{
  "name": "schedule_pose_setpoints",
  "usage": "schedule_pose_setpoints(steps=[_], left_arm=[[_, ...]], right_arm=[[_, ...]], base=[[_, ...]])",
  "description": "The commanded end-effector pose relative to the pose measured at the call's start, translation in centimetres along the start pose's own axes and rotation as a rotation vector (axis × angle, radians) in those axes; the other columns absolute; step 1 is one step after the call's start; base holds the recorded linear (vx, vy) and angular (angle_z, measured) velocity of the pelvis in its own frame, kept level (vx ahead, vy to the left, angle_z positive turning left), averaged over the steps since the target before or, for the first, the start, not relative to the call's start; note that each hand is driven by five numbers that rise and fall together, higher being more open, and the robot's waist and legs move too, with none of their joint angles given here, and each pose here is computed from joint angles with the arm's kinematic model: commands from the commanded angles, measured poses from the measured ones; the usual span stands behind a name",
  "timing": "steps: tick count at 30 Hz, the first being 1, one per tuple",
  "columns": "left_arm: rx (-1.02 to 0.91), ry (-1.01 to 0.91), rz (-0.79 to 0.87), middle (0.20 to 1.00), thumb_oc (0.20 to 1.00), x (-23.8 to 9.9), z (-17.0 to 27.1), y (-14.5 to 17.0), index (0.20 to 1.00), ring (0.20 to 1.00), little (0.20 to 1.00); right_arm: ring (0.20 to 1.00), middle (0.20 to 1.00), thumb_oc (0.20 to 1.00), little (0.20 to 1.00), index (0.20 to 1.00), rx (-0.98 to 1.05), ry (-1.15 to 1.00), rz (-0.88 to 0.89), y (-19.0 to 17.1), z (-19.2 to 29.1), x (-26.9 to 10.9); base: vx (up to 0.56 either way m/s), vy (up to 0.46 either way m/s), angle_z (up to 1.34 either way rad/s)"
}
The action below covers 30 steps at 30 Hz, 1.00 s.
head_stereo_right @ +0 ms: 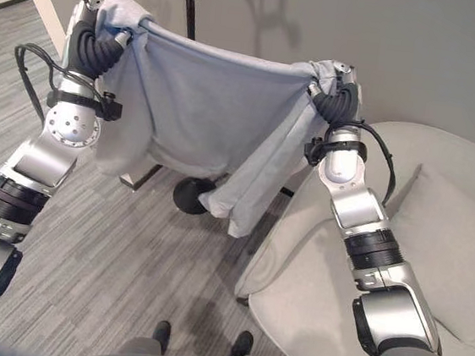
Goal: Hang the clothes on the sofa on the clothes rack.
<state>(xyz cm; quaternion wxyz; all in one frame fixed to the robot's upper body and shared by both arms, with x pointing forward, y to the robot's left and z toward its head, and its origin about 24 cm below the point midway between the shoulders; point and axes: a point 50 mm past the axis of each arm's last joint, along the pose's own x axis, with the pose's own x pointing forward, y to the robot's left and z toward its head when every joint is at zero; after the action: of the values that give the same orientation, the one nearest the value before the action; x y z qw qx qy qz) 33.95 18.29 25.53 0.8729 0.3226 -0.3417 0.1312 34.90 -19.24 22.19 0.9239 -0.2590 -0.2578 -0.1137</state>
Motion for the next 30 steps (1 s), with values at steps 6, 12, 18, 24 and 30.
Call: schedule_pose_setpoints(steps=[6, 12, 18, 24, 30], left_arm=[[0.019, -0.084, 0.082, 0.2, 0.2, 1.7, 1.4, 1.7, 0.2, 0.2, 0.2], [-0.018, -0.084, 0.099, 0.2, 0.2, 1.7, 1.7, 1.8, 0.2, 0.2, 0.2], [-0.007, -0.087, 0.111, 0.2, 0.2, 2.0, 1.7, 2.0, 0.2, 0.2, 0.2], [-0.006, -0.105, 0.103, 0.2, 0.2, 2.0, 2.0, 2.0, 0.2, 0.2, 0.2], [0.015, -0.104, 0.026, 0.2, 0.2, 1.7, 1.9, 0.9, 0.2, 0.2, 0.2]], right_arm=[[0.2, 0.2, 0.2, 0.2, 0.2, 0.028, -0.134, -0.063, -2.0, 2.7, 1.7], [0.2, 0.2, 0.2, 0.2, 0.2, 0.025, -0.152, -0.065, -2.3, 3.2, 2.1], [0.2, 0.2, 0.2, 0.2, 0.2, 0.003, -0.16, -0.084, -2.8, 3.2, 2.3], [0.2, 0.2, 0.2, 0.2, 0.2, -0.001, -0.145, -0.106, -3.1, 2.8, 1.9], [0.2, 0.2, 0.2, 0.2, 0.2, 0.015, -0.053, -0.114, -2.4, 0.6, 0.0]], base=[[0.01, -0.111, 0.12], [0.02, 0.012, 0.1], [0.07, 0.139, 0.13], [0.14, 0.39, -0.09], [0.18, 0.548, -0.11]])
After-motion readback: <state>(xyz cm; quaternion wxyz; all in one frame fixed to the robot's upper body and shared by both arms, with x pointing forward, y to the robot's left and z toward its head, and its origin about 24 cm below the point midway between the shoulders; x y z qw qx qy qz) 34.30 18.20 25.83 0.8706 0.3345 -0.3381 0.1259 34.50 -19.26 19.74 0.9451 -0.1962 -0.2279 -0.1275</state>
